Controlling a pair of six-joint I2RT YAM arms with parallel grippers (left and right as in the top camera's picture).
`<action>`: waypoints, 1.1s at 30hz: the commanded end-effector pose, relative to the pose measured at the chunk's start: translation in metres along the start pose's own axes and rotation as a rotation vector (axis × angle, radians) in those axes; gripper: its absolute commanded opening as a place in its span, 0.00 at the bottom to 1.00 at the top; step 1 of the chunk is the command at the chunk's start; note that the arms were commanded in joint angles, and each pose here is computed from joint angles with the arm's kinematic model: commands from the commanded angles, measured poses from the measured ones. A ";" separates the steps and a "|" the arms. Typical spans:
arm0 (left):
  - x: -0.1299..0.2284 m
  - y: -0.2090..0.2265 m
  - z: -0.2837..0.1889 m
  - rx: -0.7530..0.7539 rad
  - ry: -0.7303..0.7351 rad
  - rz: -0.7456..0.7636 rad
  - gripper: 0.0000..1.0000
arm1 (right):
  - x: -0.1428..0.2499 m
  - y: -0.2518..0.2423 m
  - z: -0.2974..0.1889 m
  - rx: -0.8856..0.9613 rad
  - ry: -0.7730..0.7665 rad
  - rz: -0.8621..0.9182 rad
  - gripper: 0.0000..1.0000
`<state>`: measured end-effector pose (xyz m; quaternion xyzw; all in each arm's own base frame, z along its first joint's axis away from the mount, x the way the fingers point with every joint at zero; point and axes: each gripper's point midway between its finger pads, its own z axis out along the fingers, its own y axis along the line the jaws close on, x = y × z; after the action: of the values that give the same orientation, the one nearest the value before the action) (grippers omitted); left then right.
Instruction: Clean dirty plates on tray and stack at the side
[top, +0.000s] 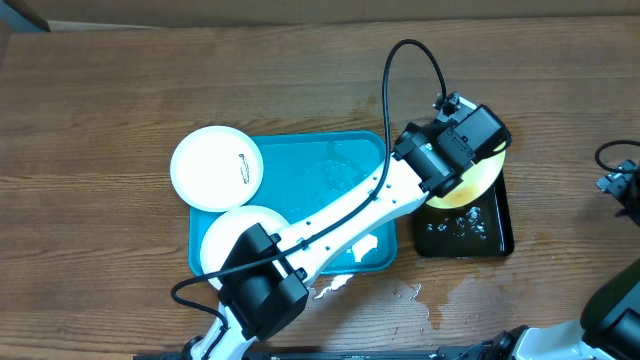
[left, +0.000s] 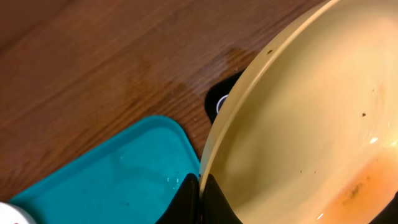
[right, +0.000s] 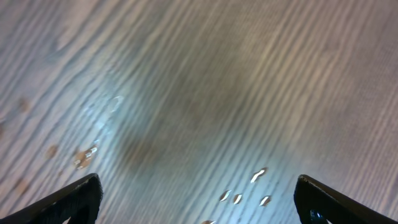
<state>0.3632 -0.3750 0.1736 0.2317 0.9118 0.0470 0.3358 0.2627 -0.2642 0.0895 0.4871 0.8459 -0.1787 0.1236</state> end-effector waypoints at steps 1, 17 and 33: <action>-0.014 0.008 -0.011 -0.085 -0.065 0.020 0.04 | -0.012 -0.001 -0.010 -0.014 -0.038 0.022 1.00; -0.018 -0.021 -0.081 -0.379 -0.299 0.149 0.04 | -0.012 -0.001 -0.010 -0.014 -0.038 0.022 1.00; -0.017 -0.024 -0.103 -0.447 -0.377 0.100 0.04 | -0.012 -0.001 -0.010 -0.014 -0.038 0.022 1.00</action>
<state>0.3024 -0.3981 0.2351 0.2465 0.8011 0.2185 0.4997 0.2612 -0.2654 0.0895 0.4893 0.8447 -0.1786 0.1228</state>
